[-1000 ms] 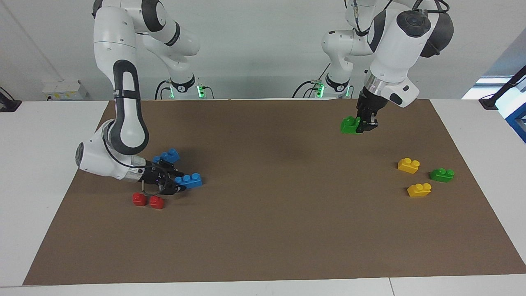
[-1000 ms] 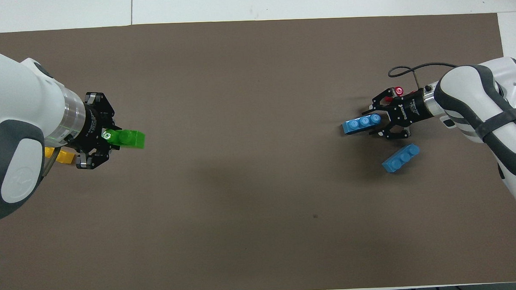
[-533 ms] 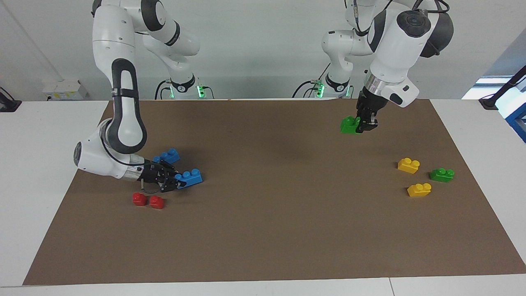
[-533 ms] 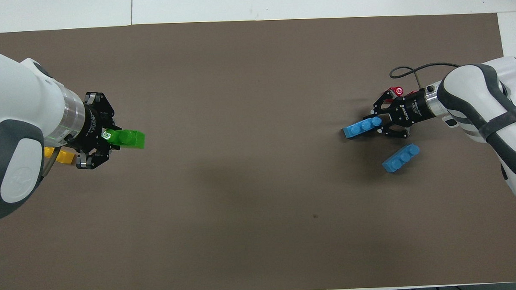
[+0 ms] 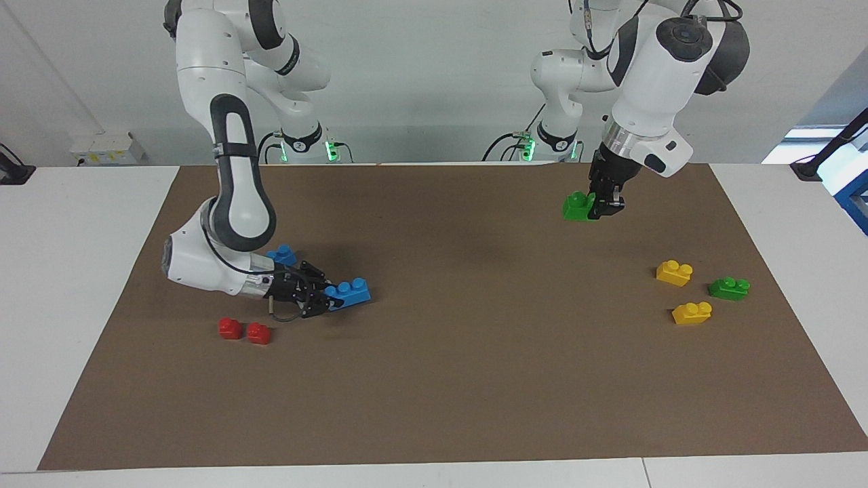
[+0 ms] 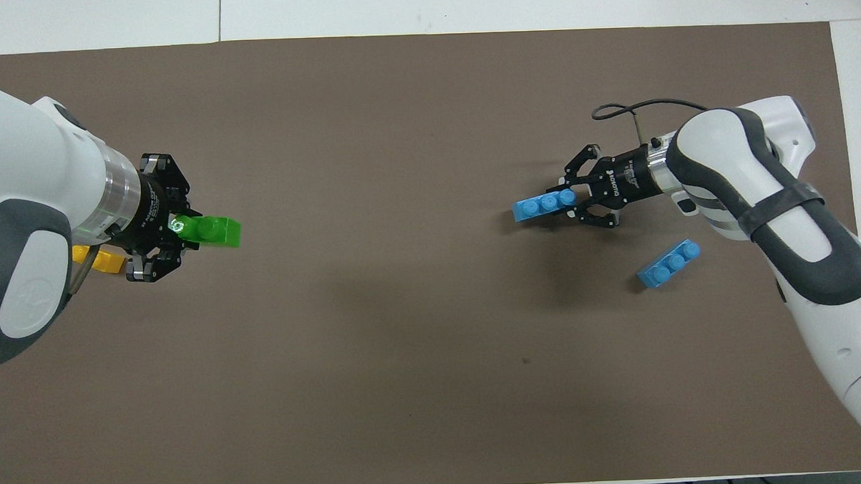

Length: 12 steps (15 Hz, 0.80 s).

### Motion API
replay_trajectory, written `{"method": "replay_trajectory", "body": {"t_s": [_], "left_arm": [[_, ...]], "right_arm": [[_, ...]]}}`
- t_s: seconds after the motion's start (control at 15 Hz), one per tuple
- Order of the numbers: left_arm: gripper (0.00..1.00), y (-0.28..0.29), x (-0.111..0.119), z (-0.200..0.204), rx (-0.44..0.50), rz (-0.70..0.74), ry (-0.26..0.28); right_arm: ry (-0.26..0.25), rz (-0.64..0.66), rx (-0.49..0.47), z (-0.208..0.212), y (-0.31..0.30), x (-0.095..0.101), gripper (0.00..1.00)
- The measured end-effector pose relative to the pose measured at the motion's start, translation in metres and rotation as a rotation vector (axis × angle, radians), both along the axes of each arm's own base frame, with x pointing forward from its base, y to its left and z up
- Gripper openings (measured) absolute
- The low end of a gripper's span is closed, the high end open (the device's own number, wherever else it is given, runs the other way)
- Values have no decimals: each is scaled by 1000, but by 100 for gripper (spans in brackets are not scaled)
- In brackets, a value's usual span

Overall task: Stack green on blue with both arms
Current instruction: 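Carry the blue brick with the right gripper toward the table centre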

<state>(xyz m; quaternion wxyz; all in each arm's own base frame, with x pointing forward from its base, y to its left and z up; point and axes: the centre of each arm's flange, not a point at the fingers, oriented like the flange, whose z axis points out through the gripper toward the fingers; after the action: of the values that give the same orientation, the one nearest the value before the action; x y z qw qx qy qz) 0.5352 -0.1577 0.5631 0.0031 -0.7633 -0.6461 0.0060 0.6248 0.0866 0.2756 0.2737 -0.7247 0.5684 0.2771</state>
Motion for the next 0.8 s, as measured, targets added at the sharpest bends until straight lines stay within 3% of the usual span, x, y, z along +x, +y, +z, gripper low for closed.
{"method": "replay_trajectory", "body": {"t_s": [0.4,0.8], "left_arm": [[34,1,1,1,-2,27,-6],[34,2,2,1,-4,36,-13]], "right_arm": [[26,-136,-30,7,119,-9,35],[12,-257,-43,14,225,-41,35]]}}
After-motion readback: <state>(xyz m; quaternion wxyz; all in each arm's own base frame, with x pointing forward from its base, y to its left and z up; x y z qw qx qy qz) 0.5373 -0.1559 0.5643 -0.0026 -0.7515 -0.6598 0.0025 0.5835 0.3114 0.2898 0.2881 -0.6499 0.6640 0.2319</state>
